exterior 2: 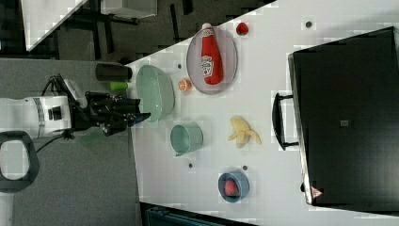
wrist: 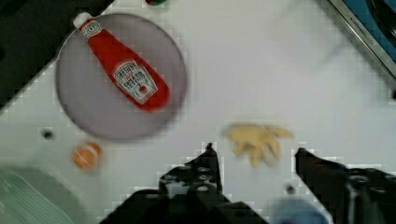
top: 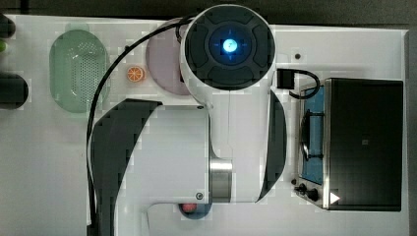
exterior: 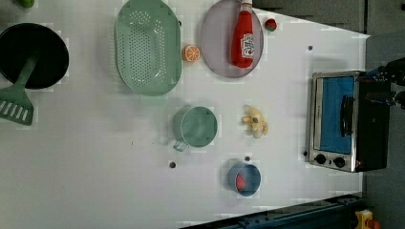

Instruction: Pick Banana and place it in mug.

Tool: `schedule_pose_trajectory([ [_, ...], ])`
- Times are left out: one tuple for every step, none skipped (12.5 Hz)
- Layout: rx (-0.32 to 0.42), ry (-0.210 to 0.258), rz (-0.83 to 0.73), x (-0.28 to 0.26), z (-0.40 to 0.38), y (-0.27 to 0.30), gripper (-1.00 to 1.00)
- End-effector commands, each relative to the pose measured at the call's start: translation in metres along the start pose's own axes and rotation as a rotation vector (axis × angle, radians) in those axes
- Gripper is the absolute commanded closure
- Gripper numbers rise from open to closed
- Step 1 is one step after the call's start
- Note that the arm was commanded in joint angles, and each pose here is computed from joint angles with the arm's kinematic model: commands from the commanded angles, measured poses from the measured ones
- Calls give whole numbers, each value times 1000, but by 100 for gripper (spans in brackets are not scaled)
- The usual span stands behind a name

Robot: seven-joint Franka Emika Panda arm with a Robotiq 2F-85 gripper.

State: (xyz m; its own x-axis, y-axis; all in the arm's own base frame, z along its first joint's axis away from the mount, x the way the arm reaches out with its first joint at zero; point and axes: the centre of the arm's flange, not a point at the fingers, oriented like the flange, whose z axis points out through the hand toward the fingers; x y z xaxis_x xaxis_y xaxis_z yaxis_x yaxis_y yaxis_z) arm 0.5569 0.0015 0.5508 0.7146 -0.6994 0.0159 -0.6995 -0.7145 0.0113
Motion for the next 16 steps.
schedule_pose_trajectory([
  [-6,-38,12,-38,-51,102,-54],
  [-7,-40,12,-38,-50,102,-76],
  [-13,-46,12,-39,-46,102,-97],
  [-24,-59,12,-40,-37,102,-100],
  [-35,-73,11,-40,-25,102,-100],
  [-46,-85,10,-39,-9,101,-100],
  [-51,-90,9,-38,9,98,-100],
  [-54,-94,7,-37,29,96,-100],
  [-55,-94,-7,-35,52,93,-100],
  [-56,-97,-36,-34,76,92,-100],
  [-54,-97,-79,-33,101,90,-100],
  [-47,-92,-134,-33,124,88,-100],
  [-42,-89,-196,-32,147,87,-100],
  [-36,-84,-260,-31,170,86,-100],
  [-32,-80,-328,-31,192,86,-100],
  [-28,-78,-401,-31,214,85,-100],
])
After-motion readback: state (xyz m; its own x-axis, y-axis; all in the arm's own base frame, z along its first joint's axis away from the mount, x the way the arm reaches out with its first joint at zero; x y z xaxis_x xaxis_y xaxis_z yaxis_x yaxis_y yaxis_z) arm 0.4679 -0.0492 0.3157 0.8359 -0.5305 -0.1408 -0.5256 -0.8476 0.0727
